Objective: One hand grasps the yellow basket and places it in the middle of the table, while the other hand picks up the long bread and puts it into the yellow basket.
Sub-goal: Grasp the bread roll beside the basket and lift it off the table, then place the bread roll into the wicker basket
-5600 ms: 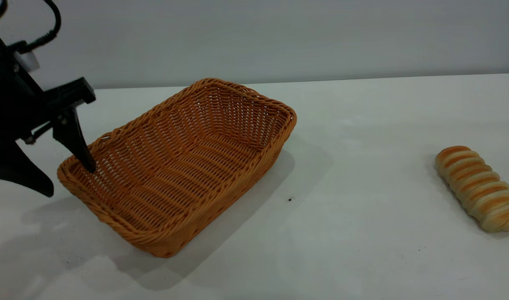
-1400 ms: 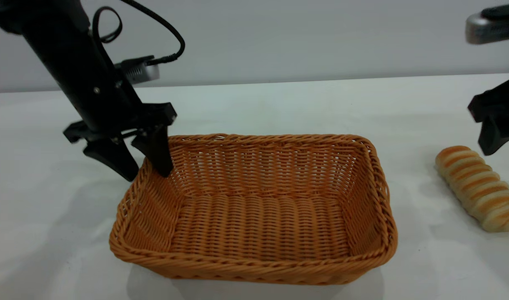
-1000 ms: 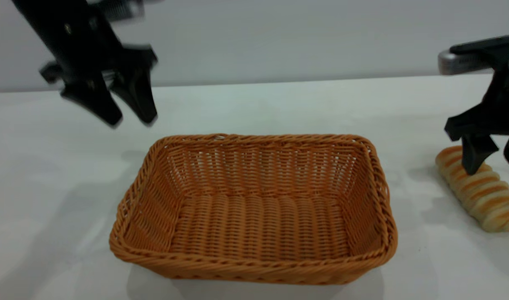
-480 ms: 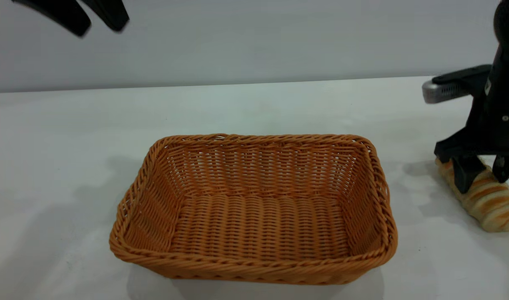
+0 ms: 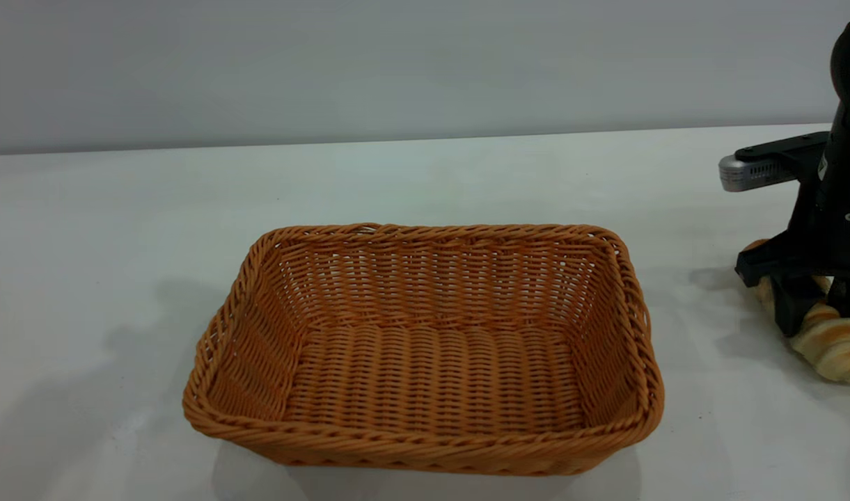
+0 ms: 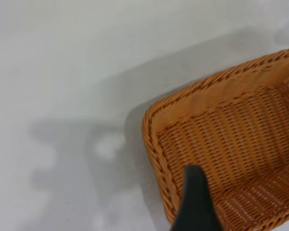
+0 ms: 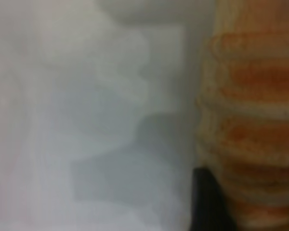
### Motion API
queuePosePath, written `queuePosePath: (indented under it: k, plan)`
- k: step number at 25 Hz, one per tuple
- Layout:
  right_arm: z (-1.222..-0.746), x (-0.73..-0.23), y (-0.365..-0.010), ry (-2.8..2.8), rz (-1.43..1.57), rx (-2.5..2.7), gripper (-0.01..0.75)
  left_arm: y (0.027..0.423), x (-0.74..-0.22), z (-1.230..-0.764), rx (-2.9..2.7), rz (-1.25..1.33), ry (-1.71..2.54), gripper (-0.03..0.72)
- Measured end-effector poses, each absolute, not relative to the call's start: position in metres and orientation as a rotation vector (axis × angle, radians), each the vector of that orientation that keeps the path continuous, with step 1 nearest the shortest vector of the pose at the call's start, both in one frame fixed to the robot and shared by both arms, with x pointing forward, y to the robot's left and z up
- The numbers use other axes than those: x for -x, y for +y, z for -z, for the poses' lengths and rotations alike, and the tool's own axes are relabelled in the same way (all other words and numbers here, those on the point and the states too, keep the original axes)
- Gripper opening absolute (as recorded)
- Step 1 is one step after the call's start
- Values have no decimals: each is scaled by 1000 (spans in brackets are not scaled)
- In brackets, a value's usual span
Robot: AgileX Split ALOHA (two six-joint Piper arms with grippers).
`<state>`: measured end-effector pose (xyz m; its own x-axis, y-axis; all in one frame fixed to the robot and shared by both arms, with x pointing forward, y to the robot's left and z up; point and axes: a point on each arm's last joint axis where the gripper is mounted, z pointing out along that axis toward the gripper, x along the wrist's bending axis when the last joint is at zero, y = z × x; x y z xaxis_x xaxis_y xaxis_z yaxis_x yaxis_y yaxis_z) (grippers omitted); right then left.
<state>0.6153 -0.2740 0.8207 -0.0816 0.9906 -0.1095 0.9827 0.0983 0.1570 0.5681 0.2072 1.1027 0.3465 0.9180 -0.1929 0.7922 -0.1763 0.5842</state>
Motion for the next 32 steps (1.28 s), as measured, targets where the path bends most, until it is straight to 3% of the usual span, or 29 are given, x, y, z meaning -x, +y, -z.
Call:
queuePosePath:
  k: [4,6,14,22,27,32]
  plan:
    - [-824,-619,-275,2178,-28,-2008,148,208,-565,-1105,-2013,-263,1485,584]
    - [-826,-621,-276,2180,1,-2014,68,208,-565,-1105,-2015,-260,1485,584]
    - [-848,-628,-278,2181,61,-2013,62,209,-561,-1111,-2014,-284,1473,584]
    - [-943,-625,-272,2064,-176,-1937,62,214,-542,-1123,-2015,-317,1452,584]
    - [-995,-608,-233,2120,-345,-1770,62,218,-528,-1125,-2010,-323,1453,584]
    - [-1010,-590,-179,2242,-443,-1613,61,223,-507,-1133,-1988,-352,1452,584]
